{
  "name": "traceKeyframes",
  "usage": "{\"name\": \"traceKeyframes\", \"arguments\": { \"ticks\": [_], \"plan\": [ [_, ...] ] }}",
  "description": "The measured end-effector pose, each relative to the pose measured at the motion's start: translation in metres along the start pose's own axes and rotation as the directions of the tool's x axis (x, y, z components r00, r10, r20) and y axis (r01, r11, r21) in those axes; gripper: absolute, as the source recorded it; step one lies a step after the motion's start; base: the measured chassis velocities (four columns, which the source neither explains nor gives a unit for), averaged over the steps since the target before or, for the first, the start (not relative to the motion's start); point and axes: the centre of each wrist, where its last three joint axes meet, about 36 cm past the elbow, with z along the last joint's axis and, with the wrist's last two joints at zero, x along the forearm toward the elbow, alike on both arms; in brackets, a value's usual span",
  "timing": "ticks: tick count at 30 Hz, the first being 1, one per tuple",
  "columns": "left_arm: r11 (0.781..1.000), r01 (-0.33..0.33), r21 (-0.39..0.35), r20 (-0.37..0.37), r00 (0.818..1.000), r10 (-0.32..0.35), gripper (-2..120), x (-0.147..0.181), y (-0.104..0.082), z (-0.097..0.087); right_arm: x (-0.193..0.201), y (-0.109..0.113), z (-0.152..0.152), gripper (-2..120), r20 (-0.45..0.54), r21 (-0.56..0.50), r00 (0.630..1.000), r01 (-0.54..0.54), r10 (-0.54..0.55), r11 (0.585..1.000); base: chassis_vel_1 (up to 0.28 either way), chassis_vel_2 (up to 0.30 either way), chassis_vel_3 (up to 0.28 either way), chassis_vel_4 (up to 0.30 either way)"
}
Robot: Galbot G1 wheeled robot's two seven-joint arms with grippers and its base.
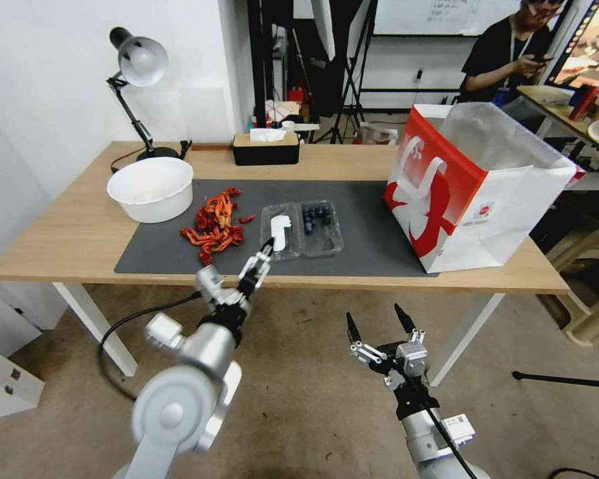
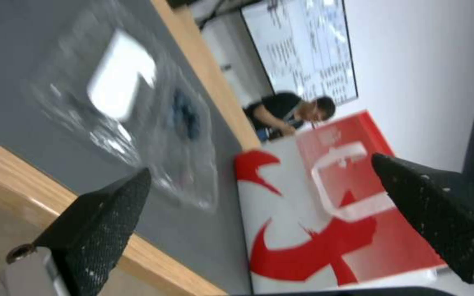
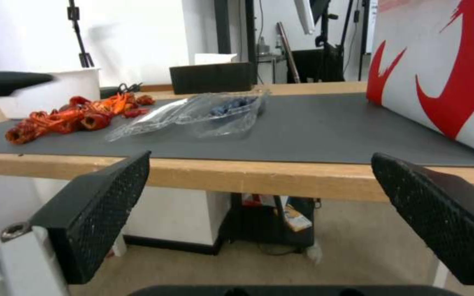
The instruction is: Close the takeout container lid, then place the container into the takeout bag.
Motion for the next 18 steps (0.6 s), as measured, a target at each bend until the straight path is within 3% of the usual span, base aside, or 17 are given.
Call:
{"name": "traceKeyframes", "arguments": {
  "ticks": [8, 18],
  "plan": [
    [1.000, 0.019, 0.001, -0.057, 0.998, -0.019, 100, -0.042, -0.001, 0.011, 0.009, 0.004, 0.004, 100, -0.015, 0.023, 1.000, -0.015, 0.015, 1.000, 0.000, 0.000, 0.000, 0.000],
    [0.987, 0.152, -0.044, -0.073, 0.985, -0.155, 100, -0.079, -0.015, 0.017, 0.011, 0.007, 0.011, 100, -0.020, 0.033, 0.999, -0.033, 0.033, 0.999, 0.000, 0.000, 0.000, 0.000]
  ]
}}
